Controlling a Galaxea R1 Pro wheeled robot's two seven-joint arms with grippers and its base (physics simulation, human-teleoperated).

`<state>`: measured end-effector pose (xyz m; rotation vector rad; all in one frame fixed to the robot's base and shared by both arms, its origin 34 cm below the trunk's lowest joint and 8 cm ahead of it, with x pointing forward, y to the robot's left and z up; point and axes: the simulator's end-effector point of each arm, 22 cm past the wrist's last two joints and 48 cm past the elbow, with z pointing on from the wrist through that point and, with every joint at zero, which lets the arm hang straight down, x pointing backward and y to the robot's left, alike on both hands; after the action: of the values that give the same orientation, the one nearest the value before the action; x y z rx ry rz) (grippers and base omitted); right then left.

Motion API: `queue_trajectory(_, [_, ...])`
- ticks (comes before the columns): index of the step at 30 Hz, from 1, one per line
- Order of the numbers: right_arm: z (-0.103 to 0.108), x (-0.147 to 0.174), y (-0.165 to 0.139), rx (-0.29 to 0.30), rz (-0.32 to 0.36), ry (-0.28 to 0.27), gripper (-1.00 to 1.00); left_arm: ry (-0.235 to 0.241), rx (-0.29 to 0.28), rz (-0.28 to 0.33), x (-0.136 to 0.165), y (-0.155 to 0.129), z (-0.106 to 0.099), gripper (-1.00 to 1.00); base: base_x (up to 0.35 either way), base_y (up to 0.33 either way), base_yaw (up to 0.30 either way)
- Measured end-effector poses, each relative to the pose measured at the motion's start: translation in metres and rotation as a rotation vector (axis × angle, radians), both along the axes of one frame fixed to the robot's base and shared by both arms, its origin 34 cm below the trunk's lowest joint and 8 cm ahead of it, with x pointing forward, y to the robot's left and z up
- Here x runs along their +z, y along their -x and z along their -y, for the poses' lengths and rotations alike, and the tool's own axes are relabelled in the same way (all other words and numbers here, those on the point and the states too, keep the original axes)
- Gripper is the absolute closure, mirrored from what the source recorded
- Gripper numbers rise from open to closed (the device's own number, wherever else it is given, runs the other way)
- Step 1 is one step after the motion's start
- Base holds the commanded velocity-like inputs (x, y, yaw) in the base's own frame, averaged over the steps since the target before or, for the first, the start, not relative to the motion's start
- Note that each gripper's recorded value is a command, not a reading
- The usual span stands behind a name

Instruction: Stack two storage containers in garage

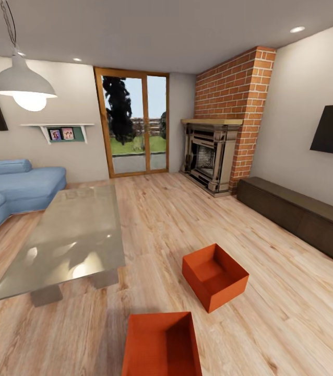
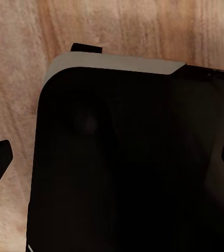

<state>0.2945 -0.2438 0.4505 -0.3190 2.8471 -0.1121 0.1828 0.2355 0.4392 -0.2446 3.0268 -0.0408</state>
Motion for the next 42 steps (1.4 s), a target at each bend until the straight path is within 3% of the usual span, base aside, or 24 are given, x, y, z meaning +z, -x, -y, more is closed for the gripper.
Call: queue_trajectory(42, [-0.0002,-0.0009,0.0022,0.004,-0.006,0.0,-1.0,0.0,0.001,-0.006,-0.0003,0.0022,-0.0001,-1.0,0.001,0.0,0.0])
